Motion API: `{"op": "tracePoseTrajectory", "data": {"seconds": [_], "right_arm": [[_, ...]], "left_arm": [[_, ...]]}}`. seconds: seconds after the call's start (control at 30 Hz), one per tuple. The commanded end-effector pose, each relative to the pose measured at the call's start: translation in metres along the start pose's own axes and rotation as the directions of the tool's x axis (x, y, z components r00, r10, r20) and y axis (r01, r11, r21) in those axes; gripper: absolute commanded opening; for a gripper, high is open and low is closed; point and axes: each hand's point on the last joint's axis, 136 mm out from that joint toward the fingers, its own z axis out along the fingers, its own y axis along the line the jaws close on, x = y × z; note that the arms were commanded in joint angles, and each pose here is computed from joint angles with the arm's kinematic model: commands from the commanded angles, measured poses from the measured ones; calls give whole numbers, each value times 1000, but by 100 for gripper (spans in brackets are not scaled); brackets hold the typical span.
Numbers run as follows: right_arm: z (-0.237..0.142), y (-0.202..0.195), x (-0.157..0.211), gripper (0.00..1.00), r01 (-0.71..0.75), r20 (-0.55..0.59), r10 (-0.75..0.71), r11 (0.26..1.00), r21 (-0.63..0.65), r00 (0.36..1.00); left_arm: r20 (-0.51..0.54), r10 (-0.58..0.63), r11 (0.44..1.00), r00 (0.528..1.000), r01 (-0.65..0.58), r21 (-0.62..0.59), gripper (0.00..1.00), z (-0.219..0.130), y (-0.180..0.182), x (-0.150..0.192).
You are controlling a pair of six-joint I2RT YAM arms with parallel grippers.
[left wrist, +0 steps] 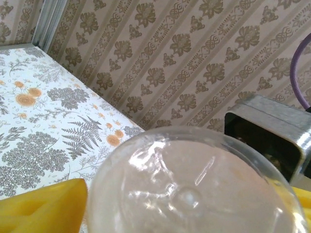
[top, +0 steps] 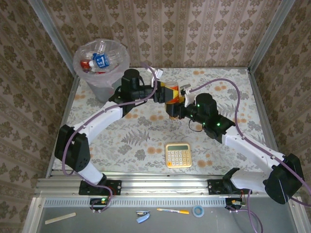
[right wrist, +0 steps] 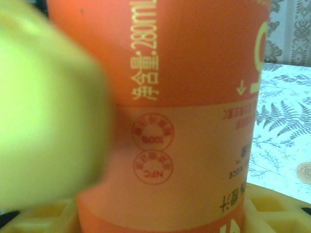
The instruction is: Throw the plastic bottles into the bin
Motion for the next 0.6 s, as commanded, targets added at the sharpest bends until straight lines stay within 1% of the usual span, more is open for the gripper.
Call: {"op": "tracePoseTrajectory", "data": {"seconds": [0.0, 0.13, 0.23, 0.27, 0.33, 0.43, 0.57], "right_arm": [[-4, 11, -10, 45, 18, 38, -17, 999, -40, 999], [-6, 9, -9, 47, 19, 34, -18, 999, -29, 999], [-6, 8, -8, 55, 16, 30, -16, 1000, -22, 999], [-6, 8, -8, 59, 15, 27, -15, 1000, -20, 1000], [-6, 7, -6, 67, 14, 16, -14, 1000, -18, 1000], [-6, 6, -2, 75, 9, -1, -9, 1000, -10, 1000], [-8, -1, 3, 91, 1, -14, -1, 1000, 20, 1000]], "left_arm": [[9, 30, 999, 1000, -30, 20, 70, 3, -8, -9], [3, 28, 1000, 1000, -28, 10, 49, 1, -6, -6], [14, 33, 999, 999, -33, -2, 35, -4, -5, -9], [21, 34, 999, 999, -34, -13, 32, -6, -3, -11], [33, 42, 999, 999, -41, -31, 31, -13, -2, -14], [48, 64, 996, 997, -61, -67, 30, -24, -3, -18], [76, 102, 988, 992, -92, -123, 29, -44, -4, -25]]}}
